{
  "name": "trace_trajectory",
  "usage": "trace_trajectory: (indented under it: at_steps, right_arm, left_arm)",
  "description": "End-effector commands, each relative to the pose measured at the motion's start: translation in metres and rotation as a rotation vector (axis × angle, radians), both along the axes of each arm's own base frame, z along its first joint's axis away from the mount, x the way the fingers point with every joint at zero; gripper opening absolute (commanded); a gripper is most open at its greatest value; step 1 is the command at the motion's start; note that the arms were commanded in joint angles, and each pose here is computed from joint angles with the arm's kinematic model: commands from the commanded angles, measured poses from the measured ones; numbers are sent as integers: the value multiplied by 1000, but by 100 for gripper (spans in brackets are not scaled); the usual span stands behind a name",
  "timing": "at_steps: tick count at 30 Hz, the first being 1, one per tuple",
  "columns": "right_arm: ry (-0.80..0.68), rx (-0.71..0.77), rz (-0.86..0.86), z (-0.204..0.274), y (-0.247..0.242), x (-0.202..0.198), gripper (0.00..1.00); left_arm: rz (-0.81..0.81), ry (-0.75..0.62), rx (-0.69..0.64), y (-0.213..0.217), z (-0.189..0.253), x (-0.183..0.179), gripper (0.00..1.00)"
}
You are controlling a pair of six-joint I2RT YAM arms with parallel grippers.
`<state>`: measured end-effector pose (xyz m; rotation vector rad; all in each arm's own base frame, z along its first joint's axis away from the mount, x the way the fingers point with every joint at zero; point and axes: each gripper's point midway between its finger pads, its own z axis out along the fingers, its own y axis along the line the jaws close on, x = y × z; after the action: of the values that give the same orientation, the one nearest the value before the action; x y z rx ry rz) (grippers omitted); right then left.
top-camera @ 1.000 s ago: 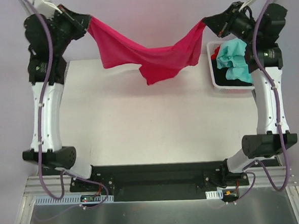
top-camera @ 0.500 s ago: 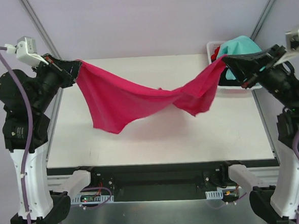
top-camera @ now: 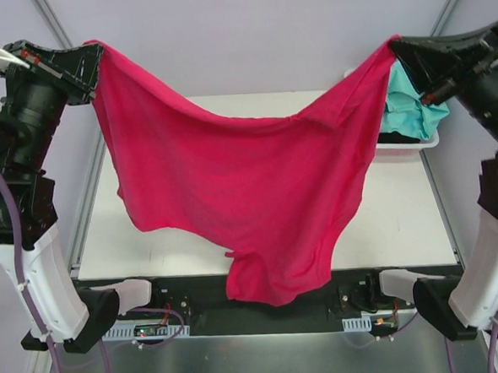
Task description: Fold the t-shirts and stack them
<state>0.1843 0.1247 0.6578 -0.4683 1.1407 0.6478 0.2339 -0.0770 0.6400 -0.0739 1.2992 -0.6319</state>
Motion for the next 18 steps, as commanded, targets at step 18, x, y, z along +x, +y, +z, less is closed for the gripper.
trace_trajectory:
  at_steps: [18]
  right_arm:
    - [6,69,-122,1,-48,178,1]
  left_arm:
    - [62,54,-11,-5,-24,185,0]
